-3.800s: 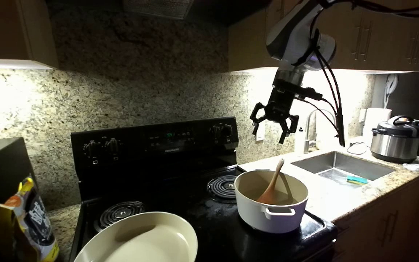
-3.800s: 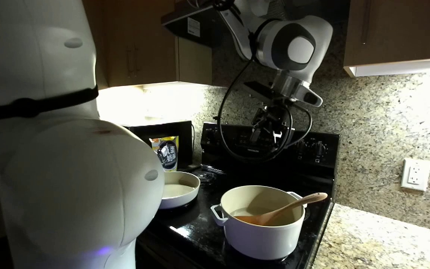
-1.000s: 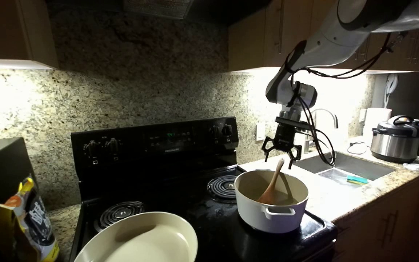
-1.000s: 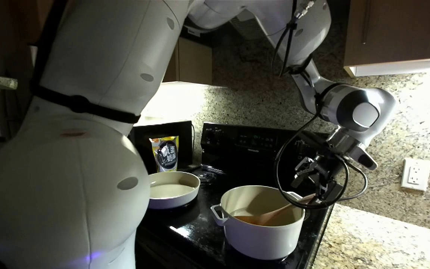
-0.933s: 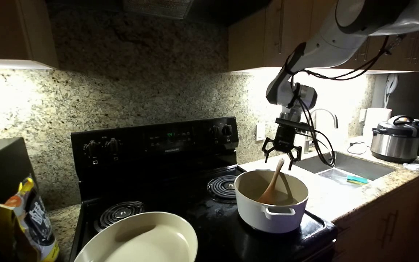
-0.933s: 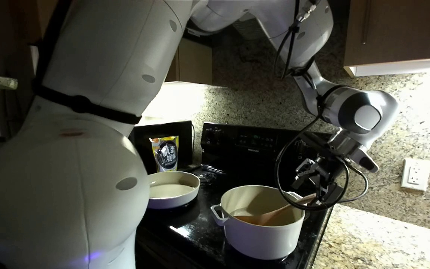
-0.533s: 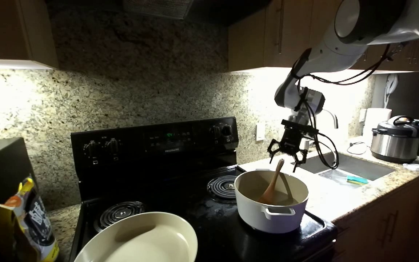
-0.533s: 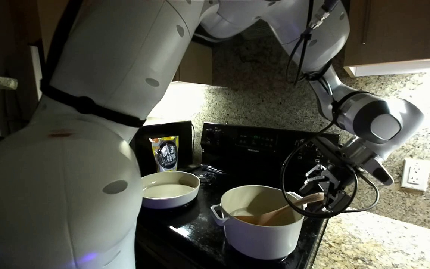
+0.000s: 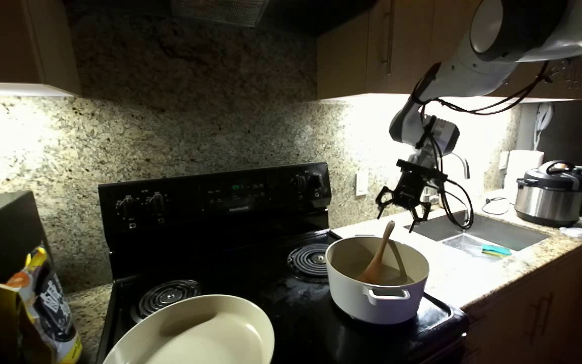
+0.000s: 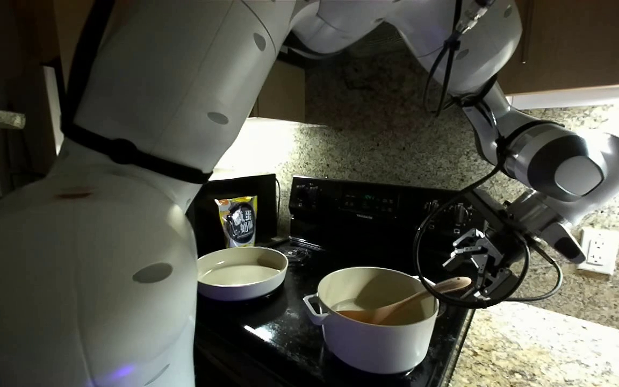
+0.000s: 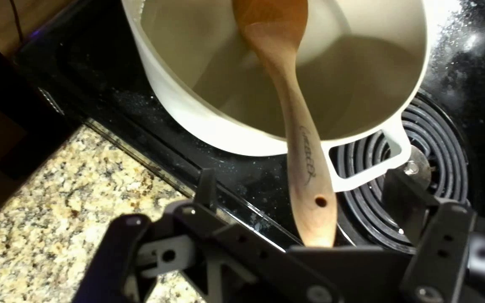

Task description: Stir the contents of the white pot with the cooking stick

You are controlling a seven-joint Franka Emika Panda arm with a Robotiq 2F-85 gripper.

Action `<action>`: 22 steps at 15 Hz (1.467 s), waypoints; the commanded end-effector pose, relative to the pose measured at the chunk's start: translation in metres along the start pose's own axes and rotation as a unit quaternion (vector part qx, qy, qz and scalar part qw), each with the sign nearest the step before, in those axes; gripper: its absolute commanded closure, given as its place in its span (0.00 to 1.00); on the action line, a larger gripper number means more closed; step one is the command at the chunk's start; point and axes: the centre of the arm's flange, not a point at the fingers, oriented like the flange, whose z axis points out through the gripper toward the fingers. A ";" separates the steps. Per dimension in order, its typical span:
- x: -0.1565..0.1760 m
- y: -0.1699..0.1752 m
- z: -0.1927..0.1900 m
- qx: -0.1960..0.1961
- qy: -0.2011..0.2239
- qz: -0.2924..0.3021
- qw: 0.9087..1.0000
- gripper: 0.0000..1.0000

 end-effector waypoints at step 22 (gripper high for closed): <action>0.012 -0.017 0.001 0.023 0.034 0.010 0.999 0.58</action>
